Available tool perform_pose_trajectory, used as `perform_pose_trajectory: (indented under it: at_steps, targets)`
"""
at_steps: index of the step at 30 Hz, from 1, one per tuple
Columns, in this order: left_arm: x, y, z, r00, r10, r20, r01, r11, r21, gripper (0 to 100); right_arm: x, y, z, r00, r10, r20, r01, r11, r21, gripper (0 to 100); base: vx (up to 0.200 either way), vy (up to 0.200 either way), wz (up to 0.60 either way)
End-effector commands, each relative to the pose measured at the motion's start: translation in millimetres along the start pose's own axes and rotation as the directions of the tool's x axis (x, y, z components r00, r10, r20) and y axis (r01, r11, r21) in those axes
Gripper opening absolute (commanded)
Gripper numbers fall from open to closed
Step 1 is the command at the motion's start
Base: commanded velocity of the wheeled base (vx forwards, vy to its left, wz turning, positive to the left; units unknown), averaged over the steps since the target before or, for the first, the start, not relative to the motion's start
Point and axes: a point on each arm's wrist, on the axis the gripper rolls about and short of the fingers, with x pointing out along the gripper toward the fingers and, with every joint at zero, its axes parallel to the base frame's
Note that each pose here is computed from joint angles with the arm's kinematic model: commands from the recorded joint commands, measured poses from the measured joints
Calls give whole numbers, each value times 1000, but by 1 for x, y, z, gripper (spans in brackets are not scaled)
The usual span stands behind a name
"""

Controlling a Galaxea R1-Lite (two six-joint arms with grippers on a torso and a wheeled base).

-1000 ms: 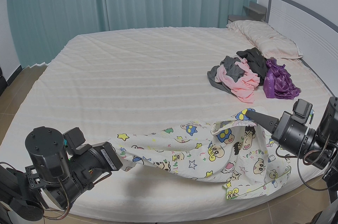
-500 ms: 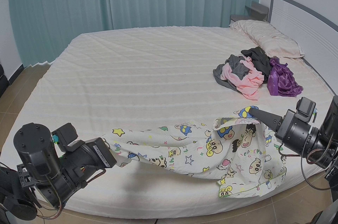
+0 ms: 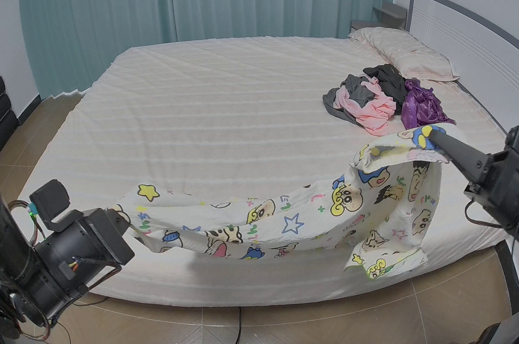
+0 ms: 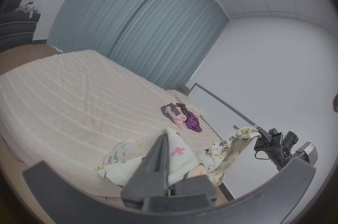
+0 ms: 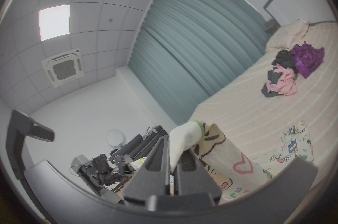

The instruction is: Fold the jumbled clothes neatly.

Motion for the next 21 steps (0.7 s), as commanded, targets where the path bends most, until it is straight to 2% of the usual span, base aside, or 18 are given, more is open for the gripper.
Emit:
perform_pose_trajectory:
  at_steps: [1, 7, 9, 13, 17, 21]
  targets:
    - [-33, -3, 27, 987, -84, 135, 78, 996, 49, 0, -39, 34, 27, 979, 180, 91, -175, 982, -69, 0, 0, 0, 0]
    - [-39, -8, 44, 973, -78, 219, 67, 996, 59, 0, -46, 47, 41, 971, 210, 115, -201, 976, -85, 0, 0, 0, 0]
    - [-39, -12, 56, 963, -37, 265, 26, 999, 43, 0, -47, 64, 64, 951, 257, 172, -239, 963, -121, 0, 0, 0, 0]
    - [-44, -20, 73, 950, -44, 310, 38, 999, 28, 0, -50, 86, 92, 940, 283, 192, -259, 955, -142, 0, 0, 0, 0]
    - [-41, -23, 84, 954, -7, 301, -6, 999, 42, 0, -39, 90, 105, 958, 238, 157, -219, 967, -127, 0, 0, 0, 0]
    - [-32, -24, 85, 962, 20, 273, -35, 998, 53, 0, -9, 73, 112, 978, 143, 149, -125, 984, -124, 0, 0, 0, 0]
